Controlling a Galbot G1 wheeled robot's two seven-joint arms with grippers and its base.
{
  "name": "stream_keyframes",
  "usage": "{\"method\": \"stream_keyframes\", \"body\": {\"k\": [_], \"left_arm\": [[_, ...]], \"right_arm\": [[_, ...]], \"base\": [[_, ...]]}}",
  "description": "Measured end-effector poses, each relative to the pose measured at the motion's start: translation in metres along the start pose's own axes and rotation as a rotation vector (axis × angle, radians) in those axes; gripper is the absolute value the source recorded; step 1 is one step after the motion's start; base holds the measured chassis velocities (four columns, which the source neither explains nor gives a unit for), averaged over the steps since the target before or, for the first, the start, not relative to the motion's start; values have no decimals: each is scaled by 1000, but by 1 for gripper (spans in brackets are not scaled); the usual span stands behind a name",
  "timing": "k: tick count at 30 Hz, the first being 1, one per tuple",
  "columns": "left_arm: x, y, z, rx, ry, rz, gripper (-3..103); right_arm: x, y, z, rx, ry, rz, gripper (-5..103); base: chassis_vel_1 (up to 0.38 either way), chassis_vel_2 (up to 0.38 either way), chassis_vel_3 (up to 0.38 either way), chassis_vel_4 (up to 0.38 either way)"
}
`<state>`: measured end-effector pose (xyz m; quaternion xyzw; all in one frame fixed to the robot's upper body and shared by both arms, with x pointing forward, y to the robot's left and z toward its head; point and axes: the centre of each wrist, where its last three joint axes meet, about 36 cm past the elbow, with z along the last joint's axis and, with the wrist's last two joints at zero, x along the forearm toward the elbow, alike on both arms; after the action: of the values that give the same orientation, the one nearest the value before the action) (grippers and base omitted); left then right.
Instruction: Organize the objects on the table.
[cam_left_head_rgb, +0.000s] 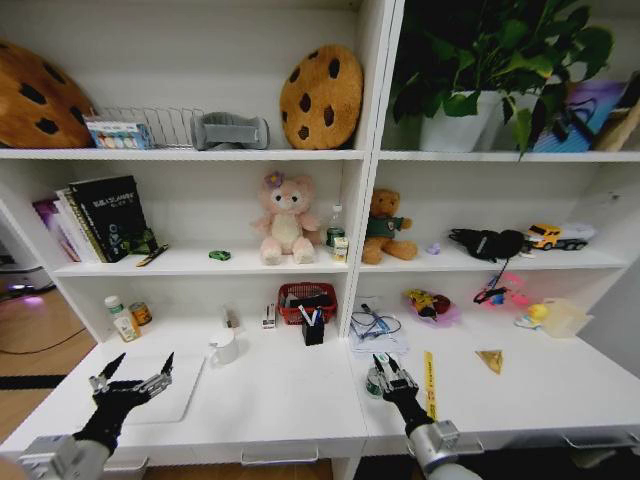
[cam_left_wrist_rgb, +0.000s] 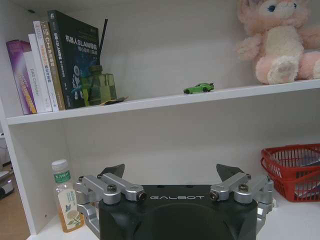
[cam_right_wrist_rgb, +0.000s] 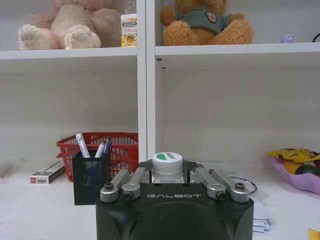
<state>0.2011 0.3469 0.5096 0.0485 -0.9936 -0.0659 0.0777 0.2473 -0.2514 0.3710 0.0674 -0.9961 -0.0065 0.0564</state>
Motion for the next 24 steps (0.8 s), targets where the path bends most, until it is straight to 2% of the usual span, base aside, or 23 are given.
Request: {"method": "stream_keyframes", "body": {"k": [6, 8, 13, 15, 16, 18, 24], "left_arm": [[0, 0, 0, 0, 0, 0, 100], [0, 0, 0, 0, 0, 0, 100], [0, 0, 0, 0, 0, 0, 100], [0, 0, 0, 0, 0, 0, 100], [0, 0, 0, 0, 0, 0, 100], [0, 0, 0, 0, 0, 0, 100], [0, 0, 0, 0, 0, 0, 100]], "right_arm": [[10, 1, -12, -6, -22, 10, 30], [25, 4, -30, -17, -27, 2, 30], [46, 10, -40, -16, -24, 1, 30], [78, 14, -42, 23, -22, -21, 30], [78, 14, -42, 23, -22, -21, 30], [128, 16, -45, 78, 17, -40, 30], [202, 22, -32, 103, 113, -60, 30]], "base": [[0, 0, 0, 0], [0, 0, 0, 0], [0, 0, 0, 0], [0, 0, 0, 0], [0, 0, 0, 0], [0, 0, 0, 0], [0, 0, 0, 0]]}}
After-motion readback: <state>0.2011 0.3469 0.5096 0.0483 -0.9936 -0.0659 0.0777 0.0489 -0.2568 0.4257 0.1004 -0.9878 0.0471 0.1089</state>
